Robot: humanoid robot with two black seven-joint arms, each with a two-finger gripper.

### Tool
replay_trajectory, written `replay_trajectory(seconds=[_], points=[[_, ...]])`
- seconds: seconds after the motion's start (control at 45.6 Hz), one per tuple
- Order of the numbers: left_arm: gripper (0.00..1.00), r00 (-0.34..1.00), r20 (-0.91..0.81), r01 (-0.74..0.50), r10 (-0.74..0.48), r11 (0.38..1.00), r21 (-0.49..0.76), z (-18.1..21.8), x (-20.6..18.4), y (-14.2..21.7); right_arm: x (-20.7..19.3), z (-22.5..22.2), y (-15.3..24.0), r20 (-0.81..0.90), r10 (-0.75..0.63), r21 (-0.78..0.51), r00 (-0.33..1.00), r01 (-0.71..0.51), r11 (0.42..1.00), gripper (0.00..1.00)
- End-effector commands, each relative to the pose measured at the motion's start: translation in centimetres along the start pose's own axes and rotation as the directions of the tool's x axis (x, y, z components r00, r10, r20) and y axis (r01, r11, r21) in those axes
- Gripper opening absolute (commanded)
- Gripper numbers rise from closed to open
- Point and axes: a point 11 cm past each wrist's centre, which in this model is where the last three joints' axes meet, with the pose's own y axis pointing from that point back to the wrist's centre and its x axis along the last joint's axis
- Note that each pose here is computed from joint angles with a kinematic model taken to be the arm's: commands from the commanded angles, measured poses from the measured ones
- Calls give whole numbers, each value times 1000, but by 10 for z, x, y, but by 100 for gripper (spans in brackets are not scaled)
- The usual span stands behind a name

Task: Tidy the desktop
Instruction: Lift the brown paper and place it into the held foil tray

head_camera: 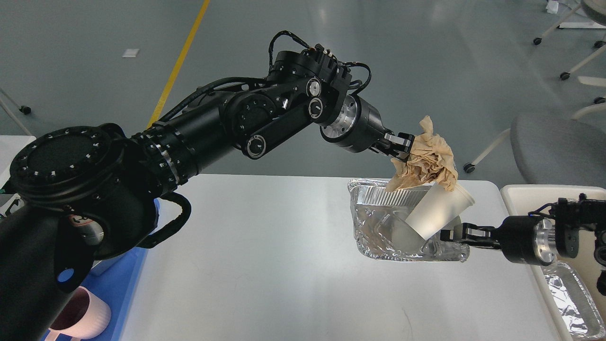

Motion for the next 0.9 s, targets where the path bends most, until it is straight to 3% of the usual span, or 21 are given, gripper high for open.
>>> replay_trajectory(seconds=[0.0, 0.548, 0.877], points=[[0, 1000, 5, 18, -18, 1000, 15, -3, -3, -1, 0, 0, -1, 2, 0, 1, 1000, 0, 1000, 0], [0, 990, -25, 140, -139, 990, 20, -14, -19, 4, 3, 4, 0, 6, 9, -11, 1000, -9, 1000, 0], [1, 988, -67, 144, -140, 988, 58, -43, -27, 9, 11, -6, -11, 8, 20, 23, 1000, -21, 1000, 0]])
